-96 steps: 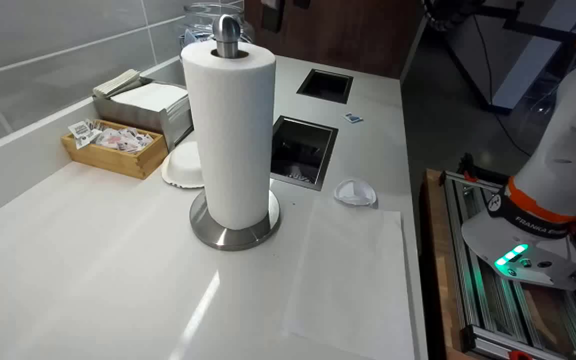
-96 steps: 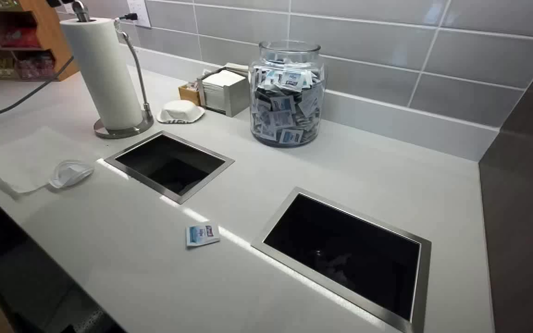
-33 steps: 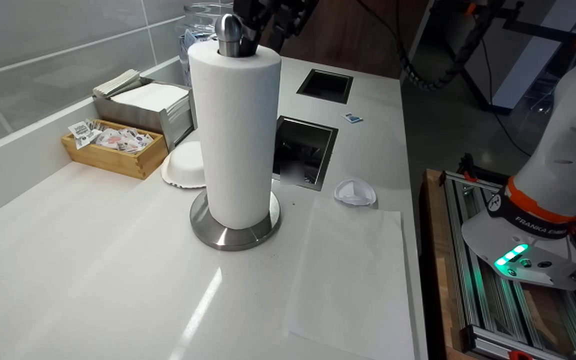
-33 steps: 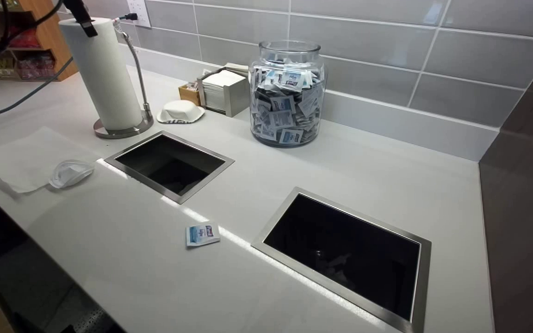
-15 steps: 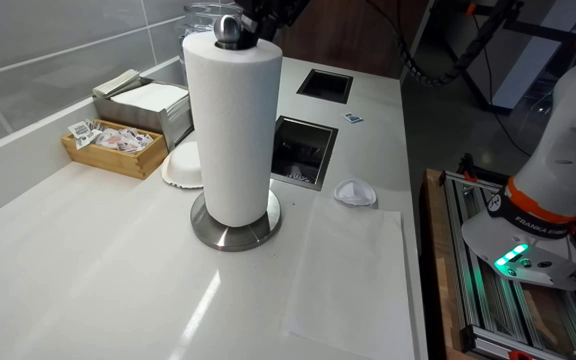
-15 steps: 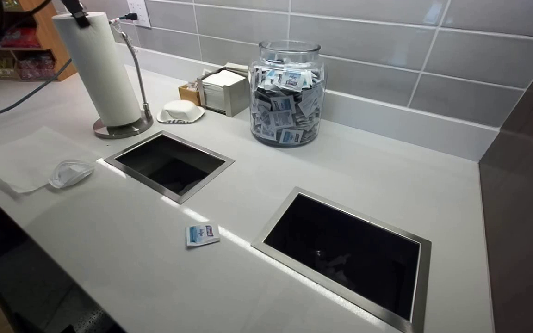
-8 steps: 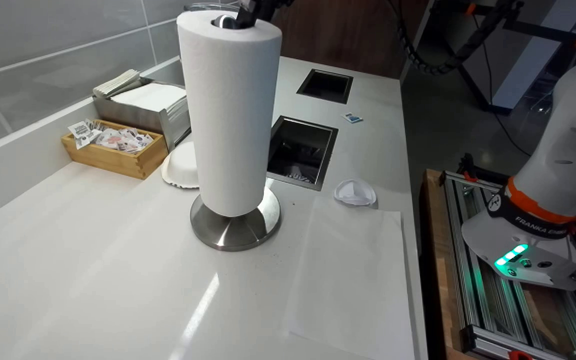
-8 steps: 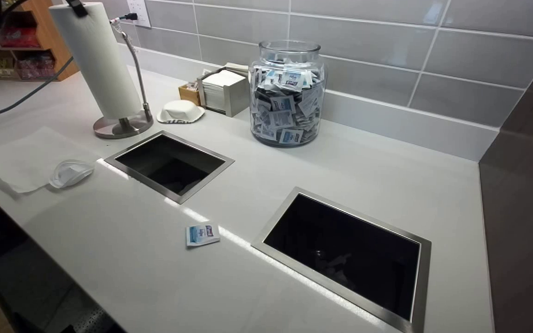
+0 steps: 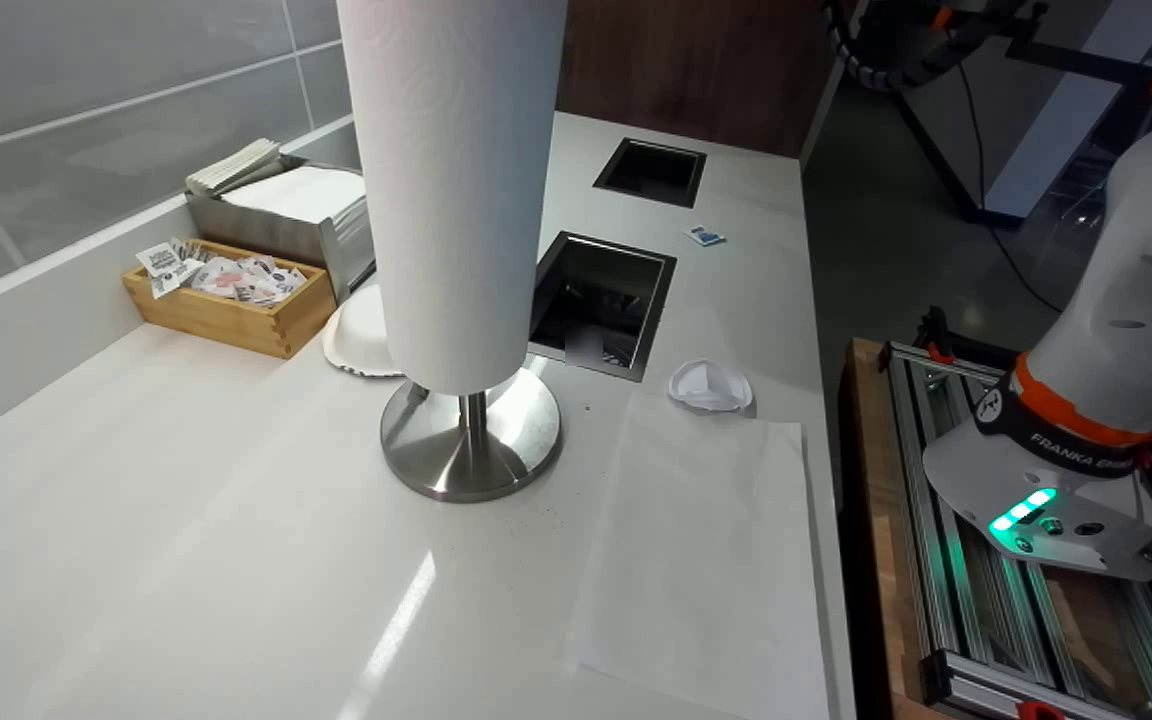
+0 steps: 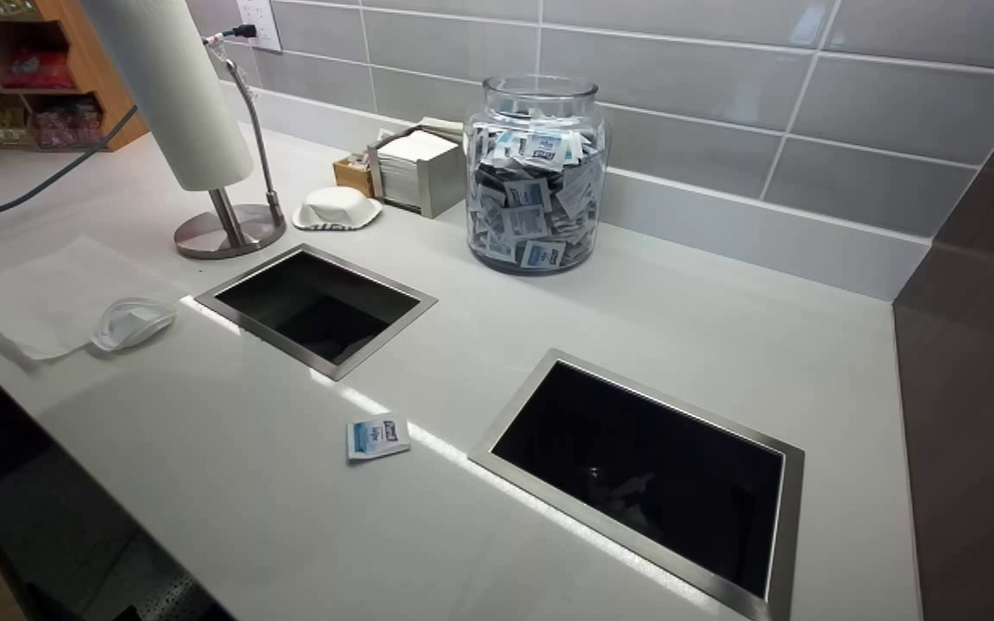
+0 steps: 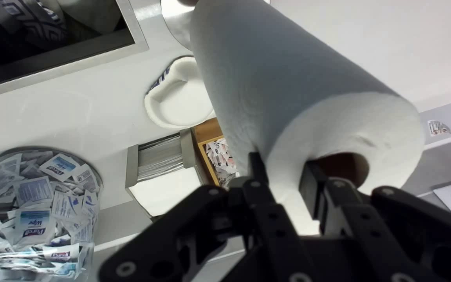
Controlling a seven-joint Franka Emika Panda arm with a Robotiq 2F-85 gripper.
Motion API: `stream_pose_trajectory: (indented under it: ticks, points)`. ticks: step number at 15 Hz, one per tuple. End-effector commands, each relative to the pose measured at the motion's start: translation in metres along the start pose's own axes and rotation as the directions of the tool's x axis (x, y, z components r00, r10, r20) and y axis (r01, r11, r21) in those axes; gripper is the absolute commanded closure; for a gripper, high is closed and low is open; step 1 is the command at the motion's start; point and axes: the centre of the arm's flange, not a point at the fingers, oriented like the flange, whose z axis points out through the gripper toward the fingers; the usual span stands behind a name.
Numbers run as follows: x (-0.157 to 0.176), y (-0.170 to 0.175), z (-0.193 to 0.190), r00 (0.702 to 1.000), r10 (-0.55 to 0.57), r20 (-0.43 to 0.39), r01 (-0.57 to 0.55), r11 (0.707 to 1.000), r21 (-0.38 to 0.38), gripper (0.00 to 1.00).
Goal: Remove the paper towel roll from the silver stand.
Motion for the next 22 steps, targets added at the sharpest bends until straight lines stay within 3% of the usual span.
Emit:
stream_pose_trajectory:
  ticks: [1, 9, 16, 22]
  points:
    - [0.006, -0.019, -0.033, 1.0, -0.005, -0.025, 0.004, 1.0, -0.027, 0.93]
    - [0.007, -0.056, -0.095, 0.997, 0.002, -0.083, -0.009, 0.997, -0.082, 0.93]
    - [0.014, -0.05, -0.117, 0.991, 0.08, -0.105, -0.091, 0.99, -0.103, 0.93]
    - [0.004, -0.073, -0.147, 0.984, 0.067, -0.163, -0.09, 0.986, -0.138, 0.93]
